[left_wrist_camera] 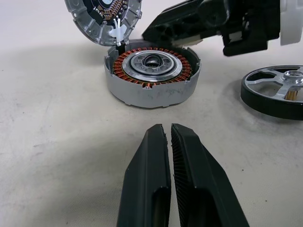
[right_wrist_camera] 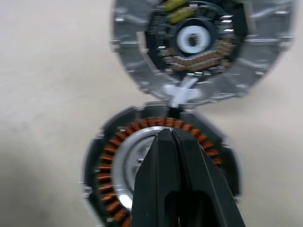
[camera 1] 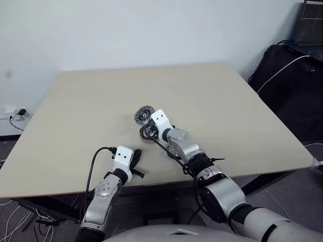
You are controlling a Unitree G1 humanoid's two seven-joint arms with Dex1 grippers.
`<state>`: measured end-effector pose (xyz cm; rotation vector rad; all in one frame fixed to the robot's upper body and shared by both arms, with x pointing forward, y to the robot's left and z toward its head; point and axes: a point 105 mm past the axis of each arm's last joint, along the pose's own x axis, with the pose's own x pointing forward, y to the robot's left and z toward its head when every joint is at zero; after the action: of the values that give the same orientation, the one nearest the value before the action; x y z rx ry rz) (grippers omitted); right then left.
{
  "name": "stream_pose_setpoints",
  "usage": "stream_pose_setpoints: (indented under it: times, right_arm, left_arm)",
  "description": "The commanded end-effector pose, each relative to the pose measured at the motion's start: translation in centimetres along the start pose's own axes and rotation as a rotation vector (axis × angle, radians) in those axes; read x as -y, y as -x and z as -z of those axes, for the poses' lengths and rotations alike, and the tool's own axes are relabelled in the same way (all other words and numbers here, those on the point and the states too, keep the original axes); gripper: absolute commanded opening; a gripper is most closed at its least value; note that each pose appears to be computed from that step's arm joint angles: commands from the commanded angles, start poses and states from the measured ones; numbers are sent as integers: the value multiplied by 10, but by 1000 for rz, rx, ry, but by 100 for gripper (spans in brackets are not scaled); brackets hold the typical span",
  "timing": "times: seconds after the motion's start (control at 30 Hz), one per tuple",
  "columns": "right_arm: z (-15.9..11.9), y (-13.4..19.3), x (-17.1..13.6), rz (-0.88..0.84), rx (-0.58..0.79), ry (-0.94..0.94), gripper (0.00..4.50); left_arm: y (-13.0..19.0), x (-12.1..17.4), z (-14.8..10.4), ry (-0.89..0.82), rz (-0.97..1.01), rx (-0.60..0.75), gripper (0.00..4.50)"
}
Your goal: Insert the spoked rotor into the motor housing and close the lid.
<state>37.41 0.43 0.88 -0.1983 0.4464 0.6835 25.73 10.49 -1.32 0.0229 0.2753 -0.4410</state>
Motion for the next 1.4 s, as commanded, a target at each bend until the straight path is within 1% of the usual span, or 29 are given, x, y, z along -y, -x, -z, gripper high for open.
stream_pose_setpoints:
  times: [0.03,0.27,0.4,0.53,0.87,1.0,1.17,1.33,1.4]
  right_arm:
    - [-15,0,0,0,40,21,4]
    - [-10,-2,5,25,17,14,4]
    - [3,-1,10,44,-28,15,4]
    - [10,0,16,69,-47,17,4]
    - [10,4,24,87,-51,37,4]
    - [-4,6,22,74,3,58,4]
    - [-32,6,9,35,108,71,4]
    - [-39,8,5,30,143,82,4]
    - [-45,15,8,35,185,58,4]
  left_arm:
    - [-2,-2,-11,-14,-5,41,29]
    - [-2,-3,-12,-14,-8,42,29]
    - [-2,-3,-12,-15,-10,43,29]
    - [-1,-4,-12,-15,-8,43,29]
    - [-2,-3,-12,-18,-1,44,29]
    - [-2,-3,-13,-19,0,43,29]
    - [-3,-3,-13,-22,3,43,29]
    - [-2,-3,-13,-25,4,44,29]
    - [-2,-3,-14,-31,1,48,29]
